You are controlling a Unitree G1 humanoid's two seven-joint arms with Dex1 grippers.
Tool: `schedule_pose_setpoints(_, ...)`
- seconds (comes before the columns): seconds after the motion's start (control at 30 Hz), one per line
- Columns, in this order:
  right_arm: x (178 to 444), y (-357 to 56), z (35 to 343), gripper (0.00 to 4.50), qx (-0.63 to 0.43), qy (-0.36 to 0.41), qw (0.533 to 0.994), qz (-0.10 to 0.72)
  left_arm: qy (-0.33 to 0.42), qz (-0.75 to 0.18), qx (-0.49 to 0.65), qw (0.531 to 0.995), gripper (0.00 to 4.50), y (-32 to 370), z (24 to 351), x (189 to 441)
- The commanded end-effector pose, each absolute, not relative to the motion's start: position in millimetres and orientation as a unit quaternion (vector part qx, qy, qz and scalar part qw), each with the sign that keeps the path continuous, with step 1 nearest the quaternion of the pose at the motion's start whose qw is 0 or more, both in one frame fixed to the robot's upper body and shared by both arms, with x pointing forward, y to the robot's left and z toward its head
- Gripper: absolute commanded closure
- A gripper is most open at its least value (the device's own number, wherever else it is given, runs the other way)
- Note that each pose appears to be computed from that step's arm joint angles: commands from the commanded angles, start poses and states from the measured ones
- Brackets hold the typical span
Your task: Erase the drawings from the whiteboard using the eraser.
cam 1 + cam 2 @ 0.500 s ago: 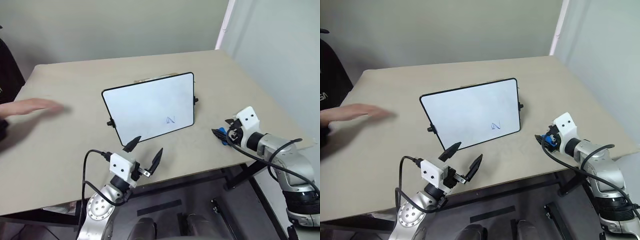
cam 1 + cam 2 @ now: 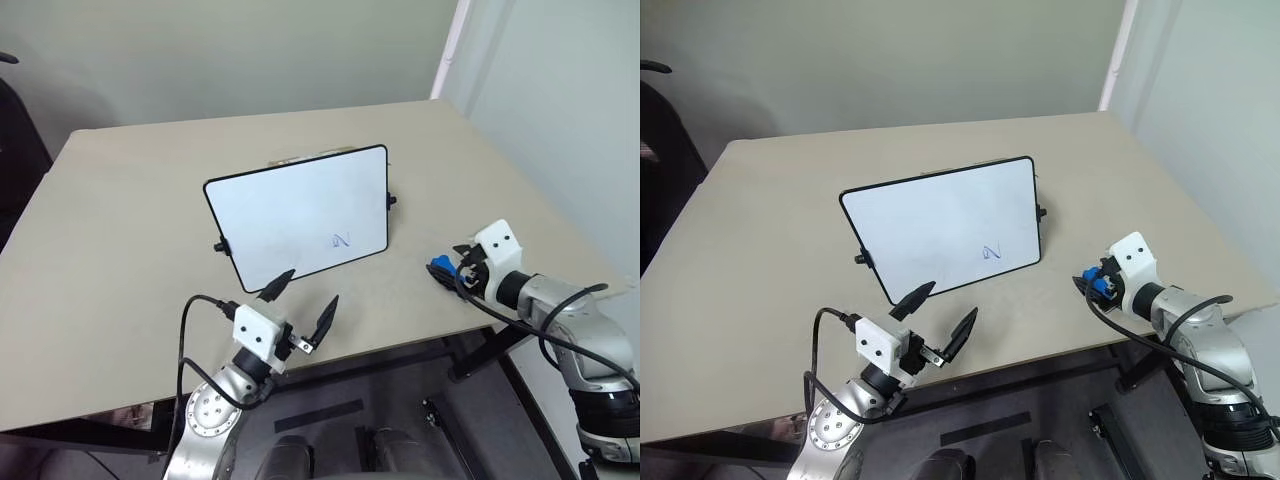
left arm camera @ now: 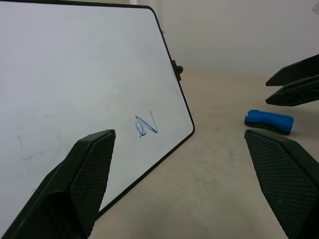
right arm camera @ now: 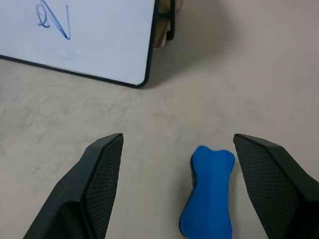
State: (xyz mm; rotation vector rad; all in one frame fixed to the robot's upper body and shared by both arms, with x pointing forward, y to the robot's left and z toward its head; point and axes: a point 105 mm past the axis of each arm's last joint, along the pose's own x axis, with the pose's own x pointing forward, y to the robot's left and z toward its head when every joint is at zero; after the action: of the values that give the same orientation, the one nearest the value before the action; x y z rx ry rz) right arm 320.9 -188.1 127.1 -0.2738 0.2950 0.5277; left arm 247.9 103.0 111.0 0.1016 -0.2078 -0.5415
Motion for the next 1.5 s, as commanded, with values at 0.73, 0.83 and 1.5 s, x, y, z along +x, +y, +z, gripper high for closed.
schedule_pose_setpoints(0.73,348.0,-197.7,129.5,0.75,-0.102,0.227,0.928,0.276,-0.106,-0.193,0.042,0.975,0.0,134.4,113.6,238.4)
schedule_pose_setpoints(0.83,350.9,-192.6,130.0,0.75,-0.102,0.227,0.927,0.281,-0.107,-0.2,0.039,0.973,0.0,130.2,113.7,236.1)
schedule_pose_setpoints(1.5,359.2,-182.3,124.4,0.75,-0.105,0.234,0.922,0.291,-0.11,-0.184,0.036,0.976,0.0,136.3,117.3,234.0)
